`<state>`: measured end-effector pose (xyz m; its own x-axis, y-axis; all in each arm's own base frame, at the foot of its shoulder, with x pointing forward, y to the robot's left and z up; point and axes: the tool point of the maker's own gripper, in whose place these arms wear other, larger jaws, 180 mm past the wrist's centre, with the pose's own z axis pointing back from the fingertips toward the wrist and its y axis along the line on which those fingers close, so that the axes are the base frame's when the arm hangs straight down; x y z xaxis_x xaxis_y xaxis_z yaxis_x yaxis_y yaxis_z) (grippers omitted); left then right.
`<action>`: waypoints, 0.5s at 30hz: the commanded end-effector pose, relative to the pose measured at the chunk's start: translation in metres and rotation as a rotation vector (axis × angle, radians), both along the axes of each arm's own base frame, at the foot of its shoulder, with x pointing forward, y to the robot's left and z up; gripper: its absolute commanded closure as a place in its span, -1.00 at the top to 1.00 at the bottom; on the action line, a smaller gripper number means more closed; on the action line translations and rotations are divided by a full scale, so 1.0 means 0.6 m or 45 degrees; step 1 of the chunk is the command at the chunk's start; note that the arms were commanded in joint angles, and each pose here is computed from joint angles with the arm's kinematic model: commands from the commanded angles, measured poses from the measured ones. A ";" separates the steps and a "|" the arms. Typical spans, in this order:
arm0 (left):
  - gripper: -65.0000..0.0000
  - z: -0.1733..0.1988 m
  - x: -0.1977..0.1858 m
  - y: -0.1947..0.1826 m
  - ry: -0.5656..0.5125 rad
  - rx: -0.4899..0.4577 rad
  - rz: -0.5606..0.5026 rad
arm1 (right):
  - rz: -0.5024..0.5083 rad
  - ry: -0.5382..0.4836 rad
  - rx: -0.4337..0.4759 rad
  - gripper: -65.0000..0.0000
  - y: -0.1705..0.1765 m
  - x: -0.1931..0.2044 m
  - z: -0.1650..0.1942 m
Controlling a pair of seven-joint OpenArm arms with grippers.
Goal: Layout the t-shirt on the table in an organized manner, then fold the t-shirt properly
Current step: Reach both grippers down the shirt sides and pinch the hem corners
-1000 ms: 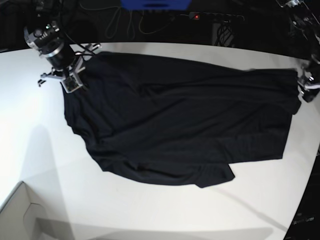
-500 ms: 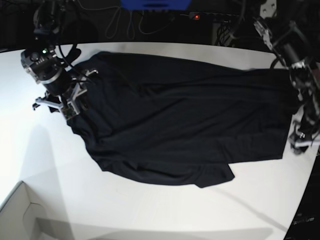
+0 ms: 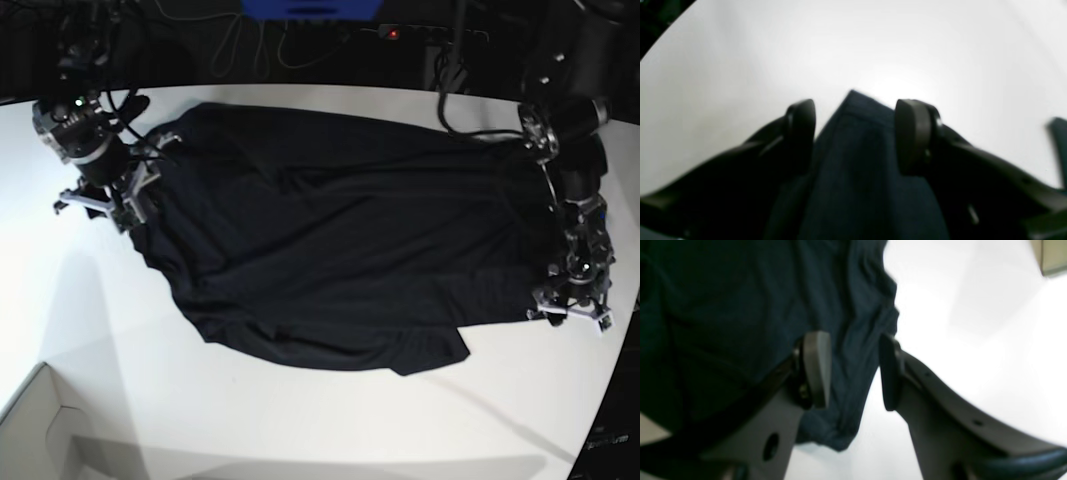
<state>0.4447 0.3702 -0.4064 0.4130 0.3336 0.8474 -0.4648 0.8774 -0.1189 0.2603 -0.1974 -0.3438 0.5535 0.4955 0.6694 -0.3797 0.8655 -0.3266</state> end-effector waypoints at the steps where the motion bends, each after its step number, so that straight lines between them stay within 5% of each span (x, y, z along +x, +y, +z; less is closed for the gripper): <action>1: 0.11 0.047 0.032 0.014 -0.096 0.044 0.005 | 0.011 -0.056 0.015 -0.25 0.004 0.010 0.018; 11: 0.09 0.028 0.033 0.001 -0.062 0.100 -0.050 | 0.013 -0.068 0.017 -0.25 0.004 0.014 0.021; 15: -0.27 0.015 0.022 0.000 -0.041 0.096 -0.049 | 0.015 -0.118 0.017 -0.24 0.005 0.033 0.039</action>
